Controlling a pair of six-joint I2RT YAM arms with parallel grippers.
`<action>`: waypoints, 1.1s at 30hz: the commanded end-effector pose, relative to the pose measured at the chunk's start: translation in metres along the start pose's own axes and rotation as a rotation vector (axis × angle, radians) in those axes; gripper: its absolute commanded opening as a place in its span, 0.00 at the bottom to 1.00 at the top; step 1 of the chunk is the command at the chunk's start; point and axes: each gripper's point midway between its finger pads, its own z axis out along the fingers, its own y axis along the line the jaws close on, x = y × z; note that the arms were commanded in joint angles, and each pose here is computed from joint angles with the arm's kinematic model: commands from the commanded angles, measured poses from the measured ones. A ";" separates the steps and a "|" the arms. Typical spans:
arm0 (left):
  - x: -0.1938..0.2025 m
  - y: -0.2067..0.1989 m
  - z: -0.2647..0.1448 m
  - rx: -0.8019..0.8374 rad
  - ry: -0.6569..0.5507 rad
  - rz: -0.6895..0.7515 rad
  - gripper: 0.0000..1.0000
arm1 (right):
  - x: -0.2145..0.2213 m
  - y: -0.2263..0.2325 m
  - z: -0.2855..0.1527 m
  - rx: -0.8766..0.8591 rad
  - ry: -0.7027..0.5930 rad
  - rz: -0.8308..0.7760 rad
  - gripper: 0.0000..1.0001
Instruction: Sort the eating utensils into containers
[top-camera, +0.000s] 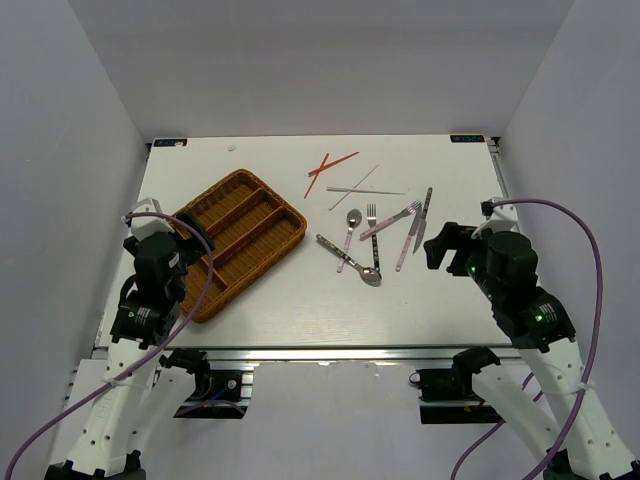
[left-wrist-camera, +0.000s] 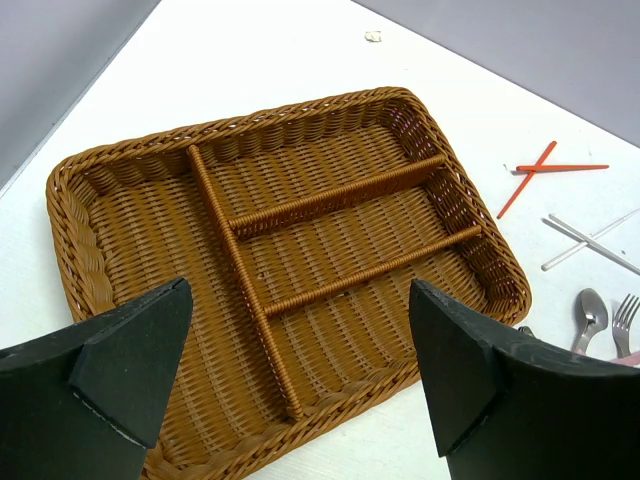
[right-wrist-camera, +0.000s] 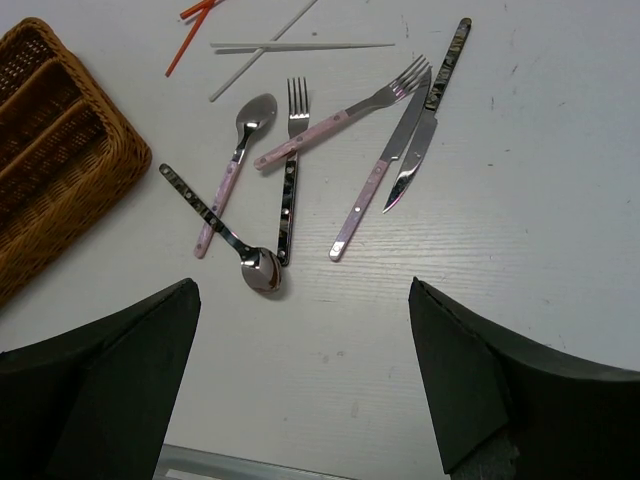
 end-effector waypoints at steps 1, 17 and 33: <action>-0.002 0.002 -0.001 -0.008 -0.006 -0.007 0.98 | -0.012 0.001 -0.003 0.003 -0.033 -0.004 0.89; 0.001 0.001 0.000 -0.004 0.004 -0.013 0.98 | 0.068 0.076 0.106 -0.309 0.315 -0.206 0.86; 0.013 -0.006 0.008 0.021 0.056 0.013 0.98 | 0.170 0.099 0.209 -0.270 0.617 -0.719 0.50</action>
